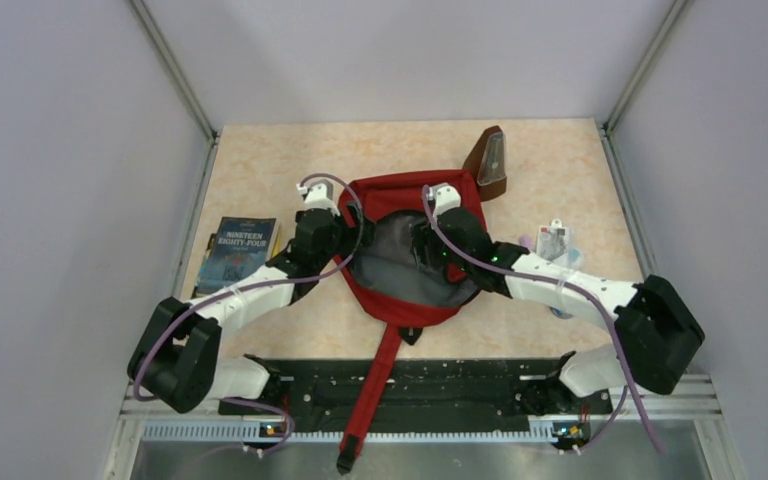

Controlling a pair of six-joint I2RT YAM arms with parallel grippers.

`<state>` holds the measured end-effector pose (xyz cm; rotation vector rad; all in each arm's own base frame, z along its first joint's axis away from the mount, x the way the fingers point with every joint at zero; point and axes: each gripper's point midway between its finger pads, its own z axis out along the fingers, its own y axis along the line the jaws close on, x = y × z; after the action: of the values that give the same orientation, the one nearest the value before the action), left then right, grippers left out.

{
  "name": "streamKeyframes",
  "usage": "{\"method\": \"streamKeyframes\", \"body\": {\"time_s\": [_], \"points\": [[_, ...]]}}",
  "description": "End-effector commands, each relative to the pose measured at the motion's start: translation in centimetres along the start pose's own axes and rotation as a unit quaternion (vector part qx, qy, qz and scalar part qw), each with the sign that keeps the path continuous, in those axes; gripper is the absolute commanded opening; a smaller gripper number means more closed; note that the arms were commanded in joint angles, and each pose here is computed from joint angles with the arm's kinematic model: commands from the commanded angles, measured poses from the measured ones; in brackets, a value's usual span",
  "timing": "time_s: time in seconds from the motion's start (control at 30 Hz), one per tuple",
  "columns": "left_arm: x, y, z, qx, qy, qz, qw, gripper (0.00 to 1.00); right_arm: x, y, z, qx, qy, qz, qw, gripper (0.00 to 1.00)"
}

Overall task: Pack the student bag
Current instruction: Unzip the student bag at the center of the board, then pick up the book from the center of the board.

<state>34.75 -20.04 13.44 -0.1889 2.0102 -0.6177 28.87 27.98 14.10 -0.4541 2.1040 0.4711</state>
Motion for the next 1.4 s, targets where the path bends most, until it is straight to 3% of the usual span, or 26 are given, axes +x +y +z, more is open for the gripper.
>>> {"method": "streamKeyframes", "body": {"time_s": [0.0,0.2,0.3,0.43,0.53,0.6,0.83,0.97,1.37], "points": [[-2.8,-0.1,-0.4,-0.012,-0.045,-0.005,0.999,0.84,-1.8,-4.8,1.7,0.122,-0.024,-0.041,0.991,0.69],[-2.5,2.5,-3.2,-0.059,-0.032,0.026,0.997,0.86,-3.4,-7.6,5.1,0.142,-0.021,-0.054,0.988,0.57],[-2.7,5.6,-5.2,-0.127,-0.020,0.042,0.991,0.90,-4.3,-9.0,6.2,0.165,-0.020,-0.078,0.983,0.54],[-3.5,11.6,-7.8,-0.239,-0.012,0.020,0.971,0.94,-5.6,-10.4,7.1,0.167,-0.020,-0.080,0.982,0.32],[-3.7,15.6,-9.4,-0.316,-0.010,0.002,0.949,0.94,-6.4,-10.9,7.4,0.154,-0.027,-0.073,0.985,0.07],[-3.8,17.2,-10.0,-0.355,-0.010,0.007,0.935,0.93,-6.6,-11.1,7.4,0.148,-0.029,-0.069,0.986,0.00],[-4.7,20.1,-10.8,-0.458,0.009,0.037,0.888,0.94,-6.3,-11.1,7.4,0.122,-0.033,-0.051,0.991,0.00],[-5.2,22.1,-11.1,-0.529,0.038,0.069,0.845,0.95,-6.4,-10.8,7.4,0.102,-0.039,-0.034,0.993,0.00],[-4.1,25.2,-7.0,-0.544,0.163,0.116,0.815,0.96,-6.5,-10.3,7.5,0.070,-0.047,-0.011,0.996,0.00]]}}
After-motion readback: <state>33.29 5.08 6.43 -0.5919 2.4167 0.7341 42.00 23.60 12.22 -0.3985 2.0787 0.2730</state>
